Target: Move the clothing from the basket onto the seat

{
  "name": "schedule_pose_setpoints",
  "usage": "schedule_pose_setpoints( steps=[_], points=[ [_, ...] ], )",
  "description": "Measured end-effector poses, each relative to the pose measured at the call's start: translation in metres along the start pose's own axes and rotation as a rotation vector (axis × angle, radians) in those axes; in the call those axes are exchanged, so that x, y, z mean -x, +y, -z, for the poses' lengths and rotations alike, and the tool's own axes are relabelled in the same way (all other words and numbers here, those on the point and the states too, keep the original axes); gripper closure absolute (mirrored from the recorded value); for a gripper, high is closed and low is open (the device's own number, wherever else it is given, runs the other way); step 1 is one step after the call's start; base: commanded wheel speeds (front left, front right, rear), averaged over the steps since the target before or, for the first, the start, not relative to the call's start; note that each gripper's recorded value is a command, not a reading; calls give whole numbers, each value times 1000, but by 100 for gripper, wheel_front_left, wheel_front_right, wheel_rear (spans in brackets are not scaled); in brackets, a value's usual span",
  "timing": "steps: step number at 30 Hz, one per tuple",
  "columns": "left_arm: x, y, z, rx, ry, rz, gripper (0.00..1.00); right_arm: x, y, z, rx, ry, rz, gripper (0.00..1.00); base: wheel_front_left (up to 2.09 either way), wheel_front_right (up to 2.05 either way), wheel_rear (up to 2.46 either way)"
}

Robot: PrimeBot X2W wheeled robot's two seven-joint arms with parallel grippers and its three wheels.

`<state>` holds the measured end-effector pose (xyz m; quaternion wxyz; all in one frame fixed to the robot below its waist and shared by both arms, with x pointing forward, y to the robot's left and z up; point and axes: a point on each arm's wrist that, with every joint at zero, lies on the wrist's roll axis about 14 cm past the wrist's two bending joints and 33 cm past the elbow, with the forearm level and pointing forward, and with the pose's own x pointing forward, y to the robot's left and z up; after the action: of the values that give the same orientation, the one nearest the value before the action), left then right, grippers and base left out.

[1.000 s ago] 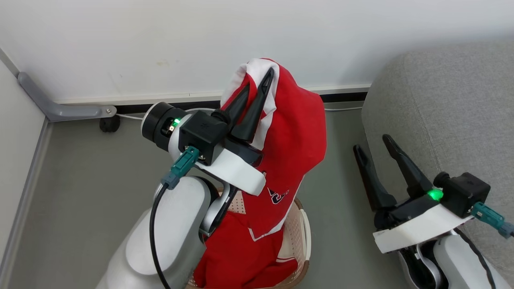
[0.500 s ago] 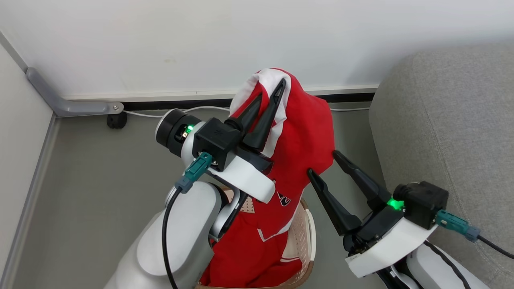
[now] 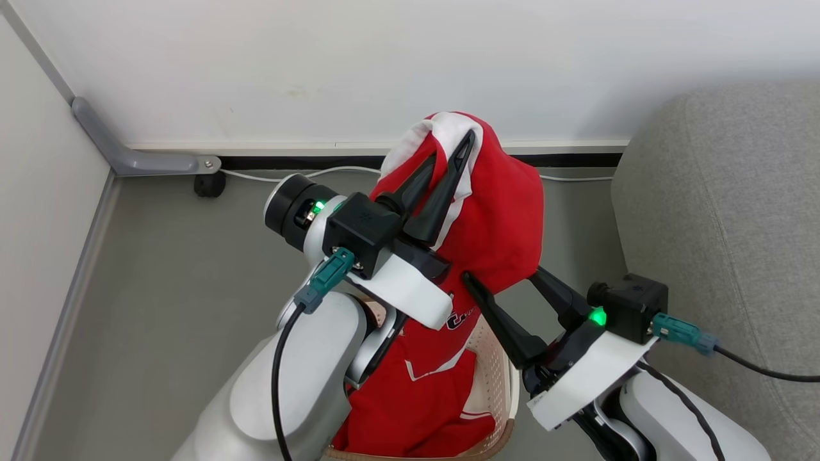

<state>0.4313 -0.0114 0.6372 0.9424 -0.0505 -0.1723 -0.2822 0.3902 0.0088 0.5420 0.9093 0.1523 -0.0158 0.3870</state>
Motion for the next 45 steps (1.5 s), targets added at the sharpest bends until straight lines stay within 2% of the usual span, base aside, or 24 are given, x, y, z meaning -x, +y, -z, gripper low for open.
schedule_pose_setpoints(
  steps=[2,3,4,5,6,14,15,16,17,31,40,45],
  points=[
    [1,1,0,-3,1,-5,100,-3,-1,0,5,3,-4,0,0,0,0],
    [2,2,0,-2,1,-7,100,-4,0,0,6,3,-6,7,0,0,0],
    [2,2,1,0,3,-10,100,-5,0,0,6,3,-7,34,0,0,0],
    [3,3,2,3,7,-14,100,-6,0,0,8,2,-7,95,0,0,0],
    [3,3,3,9,10,-17,100,-7,-1,-2,8,-4,-5,100,0,0,0],
    [5,3,11,25,27,-20,100,-11,-4,-9,28,-28,6,100,0,0,0],
    [5,3,11,30,24,-23,84,-10,-5,-10,29,-28,8,100,0,0,0],
    [5,3,12,31,26,-24,40,-10,-5,-10,30,-28,9,100,0,0,0],
    [5,3,13,32,28,-24,0,-9,-6,-10,32,-28,10,100,0,0,0],
    [19,0,40,63,98,-32,0,-2,-13,-18,83,-40,35,100,0,0,0],
    [25,-8,68,96,172,-10,0,13,-38,-42,115,-99,126,100,0,0,0],
    [24,-24,77,127,194,46,0,28,-50,-58,142,-134,181,100,0,0,0]
  ],
)
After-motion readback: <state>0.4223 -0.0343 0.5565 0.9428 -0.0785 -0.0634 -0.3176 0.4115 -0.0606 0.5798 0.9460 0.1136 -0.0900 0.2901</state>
